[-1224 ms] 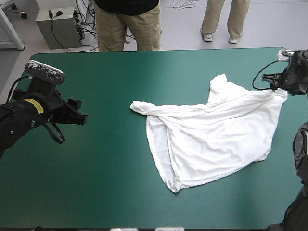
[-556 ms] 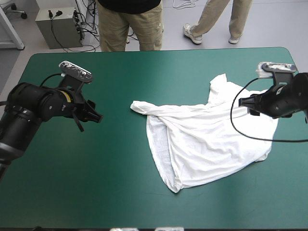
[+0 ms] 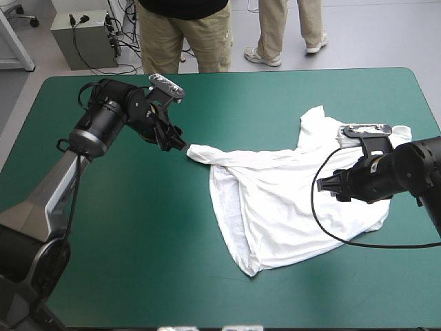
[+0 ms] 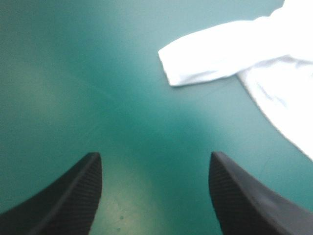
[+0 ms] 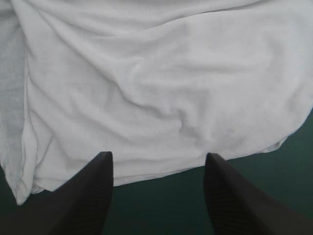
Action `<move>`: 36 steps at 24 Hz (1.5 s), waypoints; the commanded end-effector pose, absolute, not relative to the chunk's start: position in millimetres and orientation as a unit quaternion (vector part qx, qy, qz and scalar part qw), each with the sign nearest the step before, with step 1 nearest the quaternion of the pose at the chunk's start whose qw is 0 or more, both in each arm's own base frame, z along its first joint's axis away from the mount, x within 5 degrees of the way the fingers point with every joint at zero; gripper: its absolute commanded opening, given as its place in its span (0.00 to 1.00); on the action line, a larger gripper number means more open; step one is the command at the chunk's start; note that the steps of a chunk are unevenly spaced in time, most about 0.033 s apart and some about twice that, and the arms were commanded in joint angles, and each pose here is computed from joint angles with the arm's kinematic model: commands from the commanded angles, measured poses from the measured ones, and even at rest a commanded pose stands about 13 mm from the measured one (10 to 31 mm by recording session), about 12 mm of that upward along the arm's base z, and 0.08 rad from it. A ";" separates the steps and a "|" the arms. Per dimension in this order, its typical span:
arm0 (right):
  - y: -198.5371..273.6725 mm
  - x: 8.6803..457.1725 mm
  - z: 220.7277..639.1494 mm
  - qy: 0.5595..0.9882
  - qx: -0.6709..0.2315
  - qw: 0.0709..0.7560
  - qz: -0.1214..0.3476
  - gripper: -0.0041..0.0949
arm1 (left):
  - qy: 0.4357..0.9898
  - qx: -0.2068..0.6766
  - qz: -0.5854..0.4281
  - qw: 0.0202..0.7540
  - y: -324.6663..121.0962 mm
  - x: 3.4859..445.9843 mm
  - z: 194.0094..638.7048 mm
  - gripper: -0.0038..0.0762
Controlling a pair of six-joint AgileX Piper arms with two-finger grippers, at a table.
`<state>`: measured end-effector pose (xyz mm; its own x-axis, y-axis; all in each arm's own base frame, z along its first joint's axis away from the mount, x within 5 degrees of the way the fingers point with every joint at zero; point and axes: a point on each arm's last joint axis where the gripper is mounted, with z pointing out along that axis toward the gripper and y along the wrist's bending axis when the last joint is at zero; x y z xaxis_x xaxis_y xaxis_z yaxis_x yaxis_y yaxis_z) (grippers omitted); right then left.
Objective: Fold the cloth
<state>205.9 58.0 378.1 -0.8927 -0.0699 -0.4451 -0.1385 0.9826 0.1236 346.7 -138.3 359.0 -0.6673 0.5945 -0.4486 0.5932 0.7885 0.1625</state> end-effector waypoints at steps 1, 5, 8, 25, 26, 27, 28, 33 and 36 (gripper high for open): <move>56.7 200.4 389.4 0.964 -0.055 0.248 0.079 0.56 | 0.900 0.327 -0.028 0.286 -149.3 358.2 381.2 0.66; 56.7 200.4 389.4 0.964 -0.055 0.248 0.079 0.56 | 0.906 0.327 -0.028 0.268 -163.3 392.5 353.8 0.66; 56.8 200.6 389.5 0.964 -0.055 0.249 0.079 0.56 | 0.910 0.331 -0.035 0.246 -170.2 405.5 330.3 0.66; 59.2 199.6 389.5 0.961 -0.084 0.247 0.086 0.56 | 0.919 0.356 -0.074 0.155 -190.6 433.5 239.6 0.04; 61.9 198.9 389.8 0.960 -0.093 0.246 0.099 0.56 | 0.919 0.357 -0.072 0.149 -189.9 432.7 239.3 0.04; 65.9 197.6 390.2 0.958 -0.101 0.243 0.113 0.56 | 0.920 0.358 -0.069 0.146 -189.2 432.4 239.1 0.04; 71.4 196.3 390.1 0.956 -0.114 0.240 0.126 0.56 | 0.920 0.358 -0.069 0.146 -189.2 432.4 239.1 0.04; 111.9 184.7 383.0 0.946 -0.205 0.216 0.125 0.56 | 0.921 0.355 -0.069 0.146 -189.0 432.0 239.9 0.04; 138.7 176.3 375.1 0.942 -0.245 0.199 0.112 0.56 | 0.921 0.355 -0.070 0.145 -189.1 431.7 239.9 0.04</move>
<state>185.5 120.8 372.3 -0.8303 -0.3627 -0.4232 -0.4543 0.8803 0.1369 437.3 -189.7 217.2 -0.7104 0.6410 -0.2907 0.6757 0.7366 -0.0271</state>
